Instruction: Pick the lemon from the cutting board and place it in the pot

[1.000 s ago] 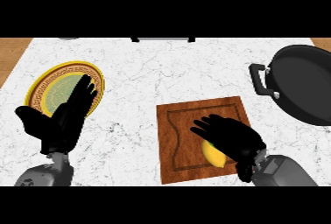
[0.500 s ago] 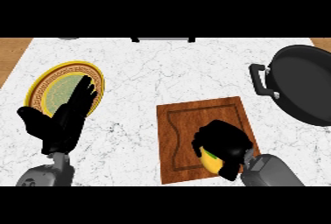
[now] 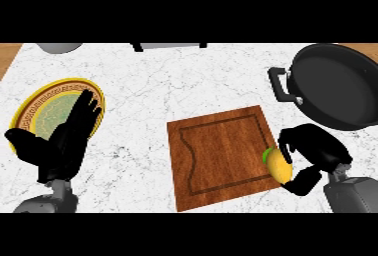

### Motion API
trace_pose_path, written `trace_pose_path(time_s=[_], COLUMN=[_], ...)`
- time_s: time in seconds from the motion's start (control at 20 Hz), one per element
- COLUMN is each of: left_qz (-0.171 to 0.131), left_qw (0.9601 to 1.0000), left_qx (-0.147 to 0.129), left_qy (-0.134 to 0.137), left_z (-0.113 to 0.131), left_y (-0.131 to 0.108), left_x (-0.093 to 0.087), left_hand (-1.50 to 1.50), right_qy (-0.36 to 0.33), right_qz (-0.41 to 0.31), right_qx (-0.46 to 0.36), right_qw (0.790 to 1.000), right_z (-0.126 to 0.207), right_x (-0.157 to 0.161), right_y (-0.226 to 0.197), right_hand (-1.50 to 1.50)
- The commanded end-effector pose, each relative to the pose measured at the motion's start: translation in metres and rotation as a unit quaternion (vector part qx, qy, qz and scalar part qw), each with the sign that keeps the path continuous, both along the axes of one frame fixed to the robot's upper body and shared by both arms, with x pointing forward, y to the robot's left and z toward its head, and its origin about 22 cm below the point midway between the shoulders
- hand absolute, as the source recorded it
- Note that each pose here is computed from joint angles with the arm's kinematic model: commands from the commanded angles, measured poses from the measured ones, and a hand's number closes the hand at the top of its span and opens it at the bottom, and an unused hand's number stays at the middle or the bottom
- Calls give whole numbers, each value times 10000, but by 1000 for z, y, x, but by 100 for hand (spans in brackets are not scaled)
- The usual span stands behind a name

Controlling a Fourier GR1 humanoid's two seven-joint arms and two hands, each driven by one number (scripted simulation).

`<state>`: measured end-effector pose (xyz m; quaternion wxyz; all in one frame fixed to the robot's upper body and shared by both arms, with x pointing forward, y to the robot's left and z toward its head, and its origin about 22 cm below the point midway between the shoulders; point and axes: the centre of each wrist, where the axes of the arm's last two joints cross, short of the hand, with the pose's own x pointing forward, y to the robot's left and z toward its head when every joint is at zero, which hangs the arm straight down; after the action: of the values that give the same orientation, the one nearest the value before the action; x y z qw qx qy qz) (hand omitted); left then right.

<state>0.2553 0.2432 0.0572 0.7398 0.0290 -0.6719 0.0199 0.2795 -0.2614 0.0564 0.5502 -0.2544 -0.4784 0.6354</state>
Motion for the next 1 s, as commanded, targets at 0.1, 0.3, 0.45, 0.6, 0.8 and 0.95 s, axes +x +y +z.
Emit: trace_pose_path(time_s=[0.1,0.3,0.45,0.6,0.8,0.95], left_qz=[145,-170,-210,-252,-296,-290], left_qw=[9998,9998,9998,9997,9995,9996], left_qx=[-77,-36,6,-18,54,25], left_qy=[80,-77,57,22,92,53], left_z=[-8,8,4,6,-6,13], left_y=[0,-3,-4,-8,-11,-14], left_x=[-7,-1,-4,3,0,11], left_hand=[0,0,0,0,0,0], right_qy=[-244,-1163,-1717,-2188,-2671,-3276], right_qz=[-3233,-4188,-4386,-4216,-3892,-3553], right_qx=[47,-128,-187,35,362,399], right_qw=[9460,9005,8819,8800,8808,8746], right_z=[12,55,79,97,149,173], right_x=[-30,-50,-66,-93,-111,-106], right_y=[-151,-216,-224,-244,-252,-241], right_hand=[150,150,150,150,150,150])
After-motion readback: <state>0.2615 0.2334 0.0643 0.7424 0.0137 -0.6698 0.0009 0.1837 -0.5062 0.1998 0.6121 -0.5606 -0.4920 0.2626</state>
